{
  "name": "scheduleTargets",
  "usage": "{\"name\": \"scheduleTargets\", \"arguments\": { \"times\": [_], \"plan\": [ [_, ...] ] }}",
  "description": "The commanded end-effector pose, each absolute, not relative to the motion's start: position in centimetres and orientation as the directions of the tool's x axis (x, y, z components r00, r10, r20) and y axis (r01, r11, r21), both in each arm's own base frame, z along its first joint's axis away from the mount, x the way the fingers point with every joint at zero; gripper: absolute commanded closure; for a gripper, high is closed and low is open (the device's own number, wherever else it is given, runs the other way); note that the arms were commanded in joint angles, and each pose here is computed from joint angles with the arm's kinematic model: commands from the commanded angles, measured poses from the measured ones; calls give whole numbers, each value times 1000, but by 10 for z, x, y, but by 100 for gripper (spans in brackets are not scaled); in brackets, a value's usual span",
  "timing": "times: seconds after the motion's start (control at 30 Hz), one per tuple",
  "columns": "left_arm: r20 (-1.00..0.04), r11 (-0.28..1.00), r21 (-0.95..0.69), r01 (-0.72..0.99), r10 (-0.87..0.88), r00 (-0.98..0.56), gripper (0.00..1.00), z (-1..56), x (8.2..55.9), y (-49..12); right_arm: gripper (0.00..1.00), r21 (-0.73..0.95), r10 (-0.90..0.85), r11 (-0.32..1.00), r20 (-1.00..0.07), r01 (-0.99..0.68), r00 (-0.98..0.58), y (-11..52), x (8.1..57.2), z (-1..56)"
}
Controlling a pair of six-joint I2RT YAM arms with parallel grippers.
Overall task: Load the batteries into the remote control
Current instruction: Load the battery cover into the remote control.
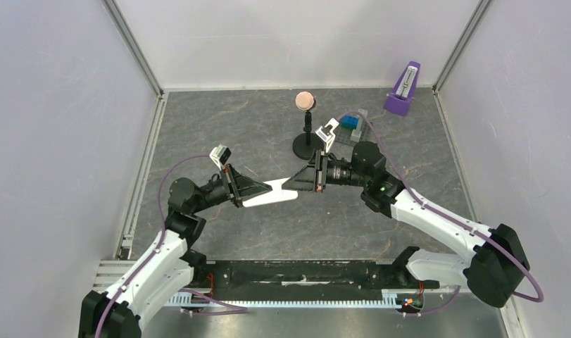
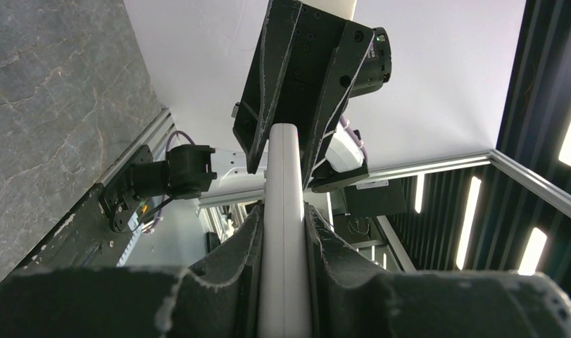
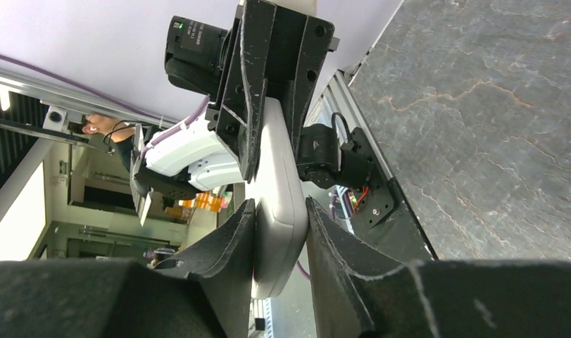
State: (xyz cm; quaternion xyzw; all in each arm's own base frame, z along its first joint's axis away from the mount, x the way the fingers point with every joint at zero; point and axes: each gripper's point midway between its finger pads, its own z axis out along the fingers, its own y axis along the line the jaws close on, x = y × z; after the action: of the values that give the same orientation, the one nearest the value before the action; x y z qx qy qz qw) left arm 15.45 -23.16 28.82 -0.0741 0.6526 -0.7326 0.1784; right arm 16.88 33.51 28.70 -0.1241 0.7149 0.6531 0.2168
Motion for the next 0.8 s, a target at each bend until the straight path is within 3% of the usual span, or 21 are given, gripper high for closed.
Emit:
{"name": "scheduleTargets", "arguments": {
  "times": [0.0, 0.6, 0.7, 0.77],
  "plan": [
    [-239, -227, -914, 336, -368, -899, 98, 359, 141, -226, 68, 903, 39, 133, -416, -408, -908, 345, 154, 257],
    [-251, -221, -916, 334, -334, -909, 98, 353, 136, -227, 72, 919, 22, 88, -388, -384, -922, 369, 145, 259],
    [-273, -189, -920, 344, -323, -906, 98, 346, 136, -229, 63, 912, 36, 79, -407, -404, -913, 367, 145, 266],
    [-298, -136, -926, 352, -309, -903, 98, 336, 138, -232, 49, 901, 55, 72, -432, -427, -900, 364, 146, 276]
  ]
}}
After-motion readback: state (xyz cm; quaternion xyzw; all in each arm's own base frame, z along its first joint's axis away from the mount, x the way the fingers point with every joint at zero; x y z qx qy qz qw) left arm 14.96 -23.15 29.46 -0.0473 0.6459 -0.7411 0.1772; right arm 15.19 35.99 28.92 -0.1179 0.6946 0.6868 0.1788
